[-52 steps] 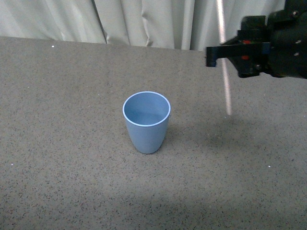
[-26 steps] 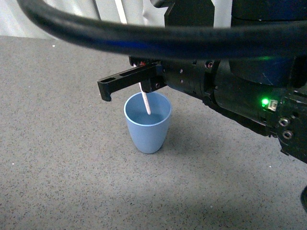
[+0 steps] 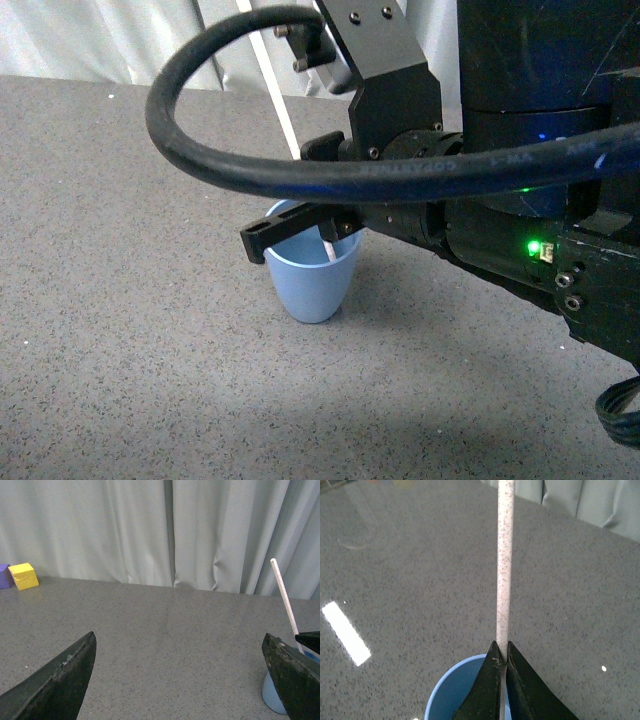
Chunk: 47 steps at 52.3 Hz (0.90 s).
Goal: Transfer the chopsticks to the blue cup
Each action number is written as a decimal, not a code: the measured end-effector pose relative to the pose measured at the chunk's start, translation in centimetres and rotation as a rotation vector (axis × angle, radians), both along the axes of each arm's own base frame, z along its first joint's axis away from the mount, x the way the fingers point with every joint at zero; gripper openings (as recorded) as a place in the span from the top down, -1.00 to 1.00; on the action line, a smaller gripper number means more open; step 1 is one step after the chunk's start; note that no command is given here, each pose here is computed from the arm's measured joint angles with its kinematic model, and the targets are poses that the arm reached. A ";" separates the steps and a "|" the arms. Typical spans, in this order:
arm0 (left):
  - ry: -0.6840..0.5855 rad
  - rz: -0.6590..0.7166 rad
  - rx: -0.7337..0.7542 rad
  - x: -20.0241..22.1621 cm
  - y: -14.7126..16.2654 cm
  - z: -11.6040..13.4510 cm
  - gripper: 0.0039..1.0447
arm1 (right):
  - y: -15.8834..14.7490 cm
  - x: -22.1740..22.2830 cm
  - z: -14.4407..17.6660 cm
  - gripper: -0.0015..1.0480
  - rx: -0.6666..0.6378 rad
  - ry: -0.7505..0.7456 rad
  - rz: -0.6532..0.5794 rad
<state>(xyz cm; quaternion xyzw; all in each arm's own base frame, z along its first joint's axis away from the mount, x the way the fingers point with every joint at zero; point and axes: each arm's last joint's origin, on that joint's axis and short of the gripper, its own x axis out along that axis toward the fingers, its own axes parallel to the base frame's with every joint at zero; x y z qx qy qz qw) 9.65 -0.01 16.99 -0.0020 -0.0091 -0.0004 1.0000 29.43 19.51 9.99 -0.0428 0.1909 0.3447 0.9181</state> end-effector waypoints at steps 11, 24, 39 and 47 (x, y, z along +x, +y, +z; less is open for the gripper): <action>0.000 0.000 0.000 0.0 0.0 0.0 -0.88 | -0.8 -0.8 0.4 0.46 -0.011 0.025 0.008; 0.000 0.000 0.000 0.0 0.0 0.0 -0.88 | -2.8 -1.3 2.6 -0.22 0.023 -0.038 -0.053; 0.000 0.000 0.000 0.0 0.0 0.0 -0.88 | -10.8 -4.6 5.9 -0.82 -0.027 -0.111 -0.594; 0.000 0.000 0.000 0.0 0.0 0.0 -0.88 | -14.6 -7.8 6.6 -0.82 -0.112 -0.128 -0.831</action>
